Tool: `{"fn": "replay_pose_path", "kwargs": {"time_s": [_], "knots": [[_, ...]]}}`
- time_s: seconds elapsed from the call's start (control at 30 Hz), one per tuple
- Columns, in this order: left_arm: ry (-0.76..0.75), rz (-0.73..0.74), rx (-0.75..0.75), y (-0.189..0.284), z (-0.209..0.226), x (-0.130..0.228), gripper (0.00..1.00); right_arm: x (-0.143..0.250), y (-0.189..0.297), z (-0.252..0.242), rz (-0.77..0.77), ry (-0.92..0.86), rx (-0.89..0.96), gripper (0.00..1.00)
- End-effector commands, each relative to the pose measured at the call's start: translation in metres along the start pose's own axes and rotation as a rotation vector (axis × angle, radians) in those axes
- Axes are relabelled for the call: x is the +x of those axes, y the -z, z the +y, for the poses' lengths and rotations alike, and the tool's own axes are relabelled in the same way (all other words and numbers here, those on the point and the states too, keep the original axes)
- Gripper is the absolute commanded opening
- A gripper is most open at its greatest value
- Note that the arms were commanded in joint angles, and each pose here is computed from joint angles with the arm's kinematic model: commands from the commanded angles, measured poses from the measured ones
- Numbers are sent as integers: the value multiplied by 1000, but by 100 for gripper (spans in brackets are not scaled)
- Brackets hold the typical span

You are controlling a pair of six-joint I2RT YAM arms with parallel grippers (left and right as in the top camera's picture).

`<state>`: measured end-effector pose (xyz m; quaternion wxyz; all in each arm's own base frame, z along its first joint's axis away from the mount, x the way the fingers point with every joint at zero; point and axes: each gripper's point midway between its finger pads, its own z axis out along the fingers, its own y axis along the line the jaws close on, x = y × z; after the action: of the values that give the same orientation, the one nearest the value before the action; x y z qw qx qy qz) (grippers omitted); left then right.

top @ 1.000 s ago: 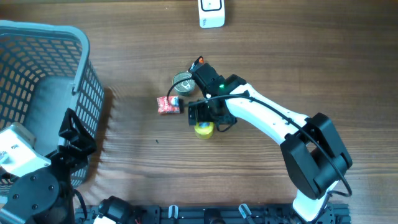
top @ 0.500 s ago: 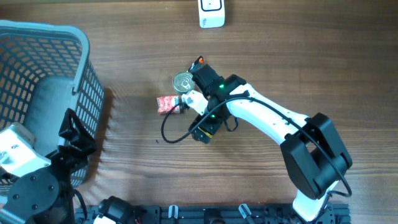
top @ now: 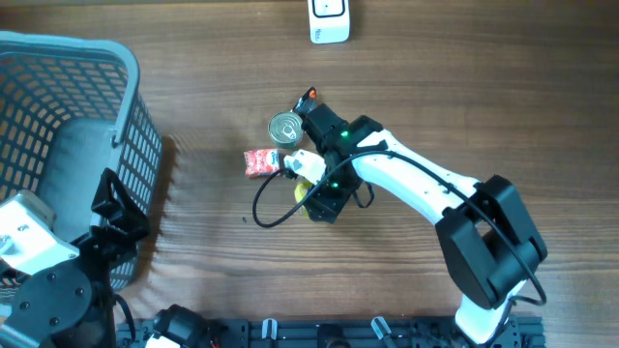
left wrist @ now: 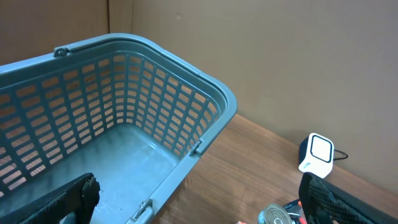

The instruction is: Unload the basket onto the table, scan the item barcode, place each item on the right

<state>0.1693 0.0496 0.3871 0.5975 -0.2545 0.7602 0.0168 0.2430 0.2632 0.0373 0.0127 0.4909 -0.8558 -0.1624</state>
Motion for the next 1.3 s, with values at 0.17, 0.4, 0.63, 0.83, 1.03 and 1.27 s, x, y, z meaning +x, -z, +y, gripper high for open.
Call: {"fn": "replay_pose_path", "kwargs": {"time_s": [0.17,0.4,0.63,0.83,1.03,1.27], "knots": [[13,6,3,-1,-1,2,100,-14,-2,-37,-48,-167,185,68],[13,5,2,-1,-1,2,100,-19,-1,-40,-75,-243,196,100],[12,6,2,-1,-1,2,100,-22,-1,-33,-66,-75,192,100],[13,5,2,-1,-1,2,100,-28,-6,-16,-41,164,198,100],[12,6,2,-1,-1,2,100,-45,2,-12,-67,313,216,100],[13,5,2,-1,-1,2,100,-60,6,-9,-119,401,214,100]]}}
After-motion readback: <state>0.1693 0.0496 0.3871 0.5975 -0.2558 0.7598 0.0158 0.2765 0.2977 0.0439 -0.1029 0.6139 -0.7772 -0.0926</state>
